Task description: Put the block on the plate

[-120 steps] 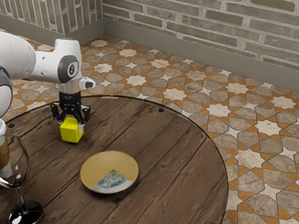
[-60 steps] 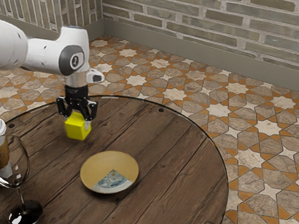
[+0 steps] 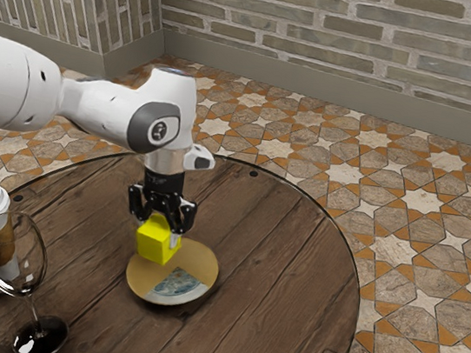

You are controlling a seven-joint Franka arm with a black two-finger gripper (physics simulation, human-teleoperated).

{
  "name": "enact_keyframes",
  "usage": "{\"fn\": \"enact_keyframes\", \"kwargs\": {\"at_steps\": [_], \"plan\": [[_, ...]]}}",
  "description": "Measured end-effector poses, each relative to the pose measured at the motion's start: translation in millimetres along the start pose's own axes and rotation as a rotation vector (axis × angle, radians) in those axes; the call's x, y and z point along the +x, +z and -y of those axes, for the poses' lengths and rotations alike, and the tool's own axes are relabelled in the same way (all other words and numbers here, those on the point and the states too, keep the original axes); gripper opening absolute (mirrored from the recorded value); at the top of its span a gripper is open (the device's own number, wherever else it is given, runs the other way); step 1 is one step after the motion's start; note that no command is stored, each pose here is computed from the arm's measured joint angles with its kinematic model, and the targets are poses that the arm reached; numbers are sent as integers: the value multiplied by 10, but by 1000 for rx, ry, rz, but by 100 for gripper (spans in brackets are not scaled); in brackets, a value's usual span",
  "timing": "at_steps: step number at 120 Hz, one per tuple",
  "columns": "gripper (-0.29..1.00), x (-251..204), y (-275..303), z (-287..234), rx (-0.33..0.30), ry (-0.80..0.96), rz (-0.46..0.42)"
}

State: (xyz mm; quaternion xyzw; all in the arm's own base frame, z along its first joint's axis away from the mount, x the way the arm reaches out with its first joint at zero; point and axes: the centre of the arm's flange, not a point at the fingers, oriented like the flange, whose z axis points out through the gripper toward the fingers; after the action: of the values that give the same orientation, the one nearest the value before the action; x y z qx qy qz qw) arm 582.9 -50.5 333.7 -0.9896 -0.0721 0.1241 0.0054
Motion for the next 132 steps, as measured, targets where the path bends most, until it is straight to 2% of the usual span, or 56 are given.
{"fn": "enact_keyframes", "kwargs": {"at_steps": [23, 42, 63, 88, 116, 132], "plan": [[42, -128, 139, -378, 24, 10, 12], [42, -128, 185, -445, 28, -17, 9], [57, -115, 151, -459, 25, -43, -1], [65, -125, 78, -437, 21, -67, -6], [69, -225, -333, -331, 0, -75, -50], [69, -206, -832, -410, 17, -40, -125]]}}
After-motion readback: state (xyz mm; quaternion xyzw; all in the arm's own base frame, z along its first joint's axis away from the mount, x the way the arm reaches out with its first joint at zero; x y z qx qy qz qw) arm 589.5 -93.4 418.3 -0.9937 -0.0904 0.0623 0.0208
